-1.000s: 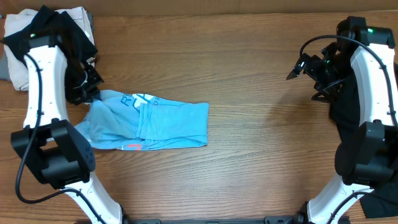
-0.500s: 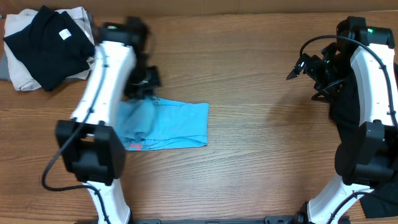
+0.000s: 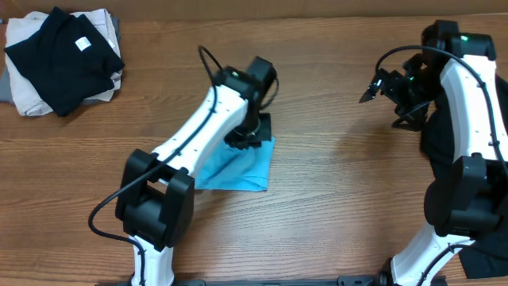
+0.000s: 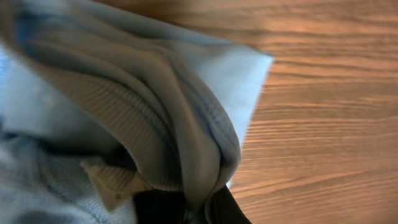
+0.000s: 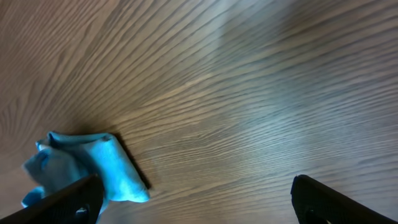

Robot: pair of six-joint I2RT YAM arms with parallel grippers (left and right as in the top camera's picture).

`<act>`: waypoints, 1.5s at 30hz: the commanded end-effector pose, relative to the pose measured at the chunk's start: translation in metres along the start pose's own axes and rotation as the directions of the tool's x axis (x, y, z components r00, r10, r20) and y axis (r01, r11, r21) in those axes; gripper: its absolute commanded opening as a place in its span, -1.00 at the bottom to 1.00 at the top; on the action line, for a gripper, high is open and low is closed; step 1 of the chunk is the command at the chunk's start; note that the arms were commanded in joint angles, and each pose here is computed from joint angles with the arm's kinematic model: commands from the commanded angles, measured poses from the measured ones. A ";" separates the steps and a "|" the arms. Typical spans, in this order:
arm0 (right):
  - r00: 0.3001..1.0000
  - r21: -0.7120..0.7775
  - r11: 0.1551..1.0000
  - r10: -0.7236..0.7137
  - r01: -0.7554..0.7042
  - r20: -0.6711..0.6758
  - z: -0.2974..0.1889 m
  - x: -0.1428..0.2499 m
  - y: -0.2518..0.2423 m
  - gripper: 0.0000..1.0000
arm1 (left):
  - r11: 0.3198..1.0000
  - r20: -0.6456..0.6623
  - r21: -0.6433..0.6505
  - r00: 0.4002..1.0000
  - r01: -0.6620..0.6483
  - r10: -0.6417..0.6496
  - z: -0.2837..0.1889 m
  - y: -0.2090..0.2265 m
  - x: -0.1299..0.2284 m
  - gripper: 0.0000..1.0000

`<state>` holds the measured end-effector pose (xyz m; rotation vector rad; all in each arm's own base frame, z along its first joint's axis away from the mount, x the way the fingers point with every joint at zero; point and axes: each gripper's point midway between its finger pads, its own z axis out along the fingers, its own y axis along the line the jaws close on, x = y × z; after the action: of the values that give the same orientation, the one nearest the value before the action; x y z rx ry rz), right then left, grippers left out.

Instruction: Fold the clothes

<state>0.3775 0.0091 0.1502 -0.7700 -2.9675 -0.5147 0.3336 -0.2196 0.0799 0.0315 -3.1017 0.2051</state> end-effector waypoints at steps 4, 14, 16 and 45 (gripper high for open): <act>0.998 -0.013 0.998 -0.062 0.063 0.030 -0.006 0.005 0.018 1.00 | 0.996 -0.035 0.081 0.999 -0.024 0.027 0.014 -0.033 0.019 -0.45; 0.997 -0.018 0.997 -0.071 0.072 0.041 -0.006 0.003 0.021 1.00 | 0.986 0.011 0.069 0.988 -0.152 0.152 -0.025 -0.038 0.010 1.00; 0.997 -0.017 0.997 -0.071 0.072 0.042 -0.006 0.003 0.021 1.00 | 0.992 0.058 0.007 0.990 -0.128 0.127 -0.052 -0.024 -0.003 1.00; 0.994 -0.027 0.996 -0.081 0.083 0.068 -0.006 -0.004 0.024 1.00 | 0.967 -0.215 0.255 0.974 -0.017 0.074 -0.020 0.053 0.013 0.42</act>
<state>0.3900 0.0258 0.1508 -0.6947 -3.0321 -0.5349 0.3287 -0.1534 0.0951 -0.0051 -2.8688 0.4941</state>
